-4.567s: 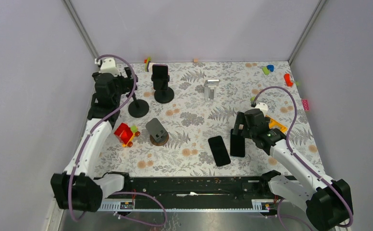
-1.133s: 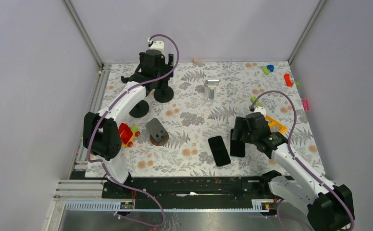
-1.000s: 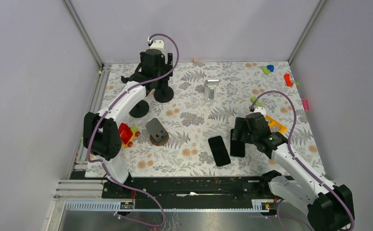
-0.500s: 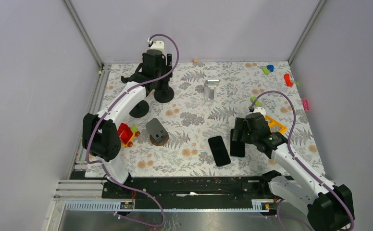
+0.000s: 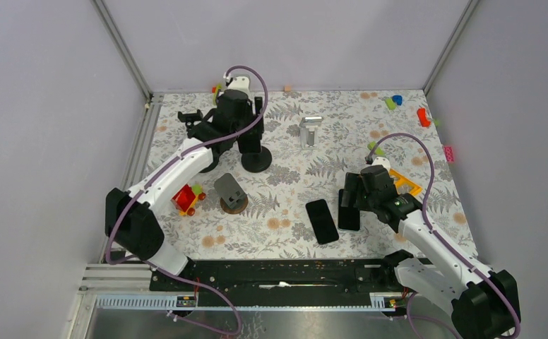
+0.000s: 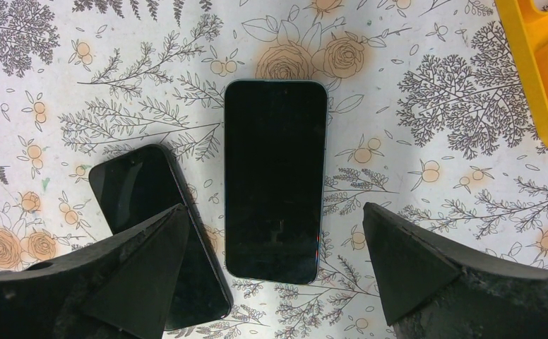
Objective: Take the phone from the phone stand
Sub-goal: Move the phone stand with the phone to the center of the board.
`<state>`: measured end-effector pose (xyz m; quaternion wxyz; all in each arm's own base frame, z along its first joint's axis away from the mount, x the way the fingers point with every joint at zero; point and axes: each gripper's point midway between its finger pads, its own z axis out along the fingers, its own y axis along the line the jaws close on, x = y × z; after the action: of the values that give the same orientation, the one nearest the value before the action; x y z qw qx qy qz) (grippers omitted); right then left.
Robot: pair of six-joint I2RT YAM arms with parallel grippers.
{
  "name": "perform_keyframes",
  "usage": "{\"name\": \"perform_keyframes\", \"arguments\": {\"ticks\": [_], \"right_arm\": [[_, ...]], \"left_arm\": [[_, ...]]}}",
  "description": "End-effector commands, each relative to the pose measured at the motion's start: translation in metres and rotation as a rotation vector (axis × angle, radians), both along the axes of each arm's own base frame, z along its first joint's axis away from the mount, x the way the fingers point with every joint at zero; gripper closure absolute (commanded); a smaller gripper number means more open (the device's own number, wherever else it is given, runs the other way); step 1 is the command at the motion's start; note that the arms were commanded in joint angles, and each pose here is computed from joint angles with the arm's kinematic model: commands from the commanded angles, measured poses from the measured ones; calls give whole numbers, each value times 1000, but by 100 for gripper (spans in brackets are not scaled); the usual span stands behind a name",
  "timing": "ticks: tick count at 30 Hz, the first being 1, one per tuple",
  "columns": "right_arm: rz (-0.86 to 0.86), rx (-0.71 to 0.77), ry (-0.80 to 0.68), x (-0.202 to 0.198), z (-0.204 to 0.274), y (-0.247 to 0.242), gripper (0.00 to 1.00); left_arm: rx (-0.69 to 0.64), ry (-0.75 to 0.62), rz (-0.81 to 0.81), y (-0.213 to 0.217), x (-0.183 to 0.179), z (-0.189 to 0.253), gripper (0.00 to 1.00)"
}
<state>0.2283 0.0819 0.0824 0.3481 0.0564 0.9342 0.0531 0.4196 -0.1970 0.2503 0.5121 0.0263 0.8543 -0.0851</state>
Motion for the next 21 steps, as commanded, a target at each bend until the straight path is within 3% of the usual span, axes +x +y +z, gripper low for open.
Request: {"name": "perform_keyframes", "arguments": {"ticks": [1,17,21], "right_arm": [[14,3,-17,4,5,3,0],[25,0,-3,6,4,6,0],[29,8,-1,7,4,8,0]], "left_arm": [[-121,-65,-34,-24,-29,35,70],[-109,22,-141,-86,-144,15,69],[-92,41,-152,-95,-159,1,62]]}}
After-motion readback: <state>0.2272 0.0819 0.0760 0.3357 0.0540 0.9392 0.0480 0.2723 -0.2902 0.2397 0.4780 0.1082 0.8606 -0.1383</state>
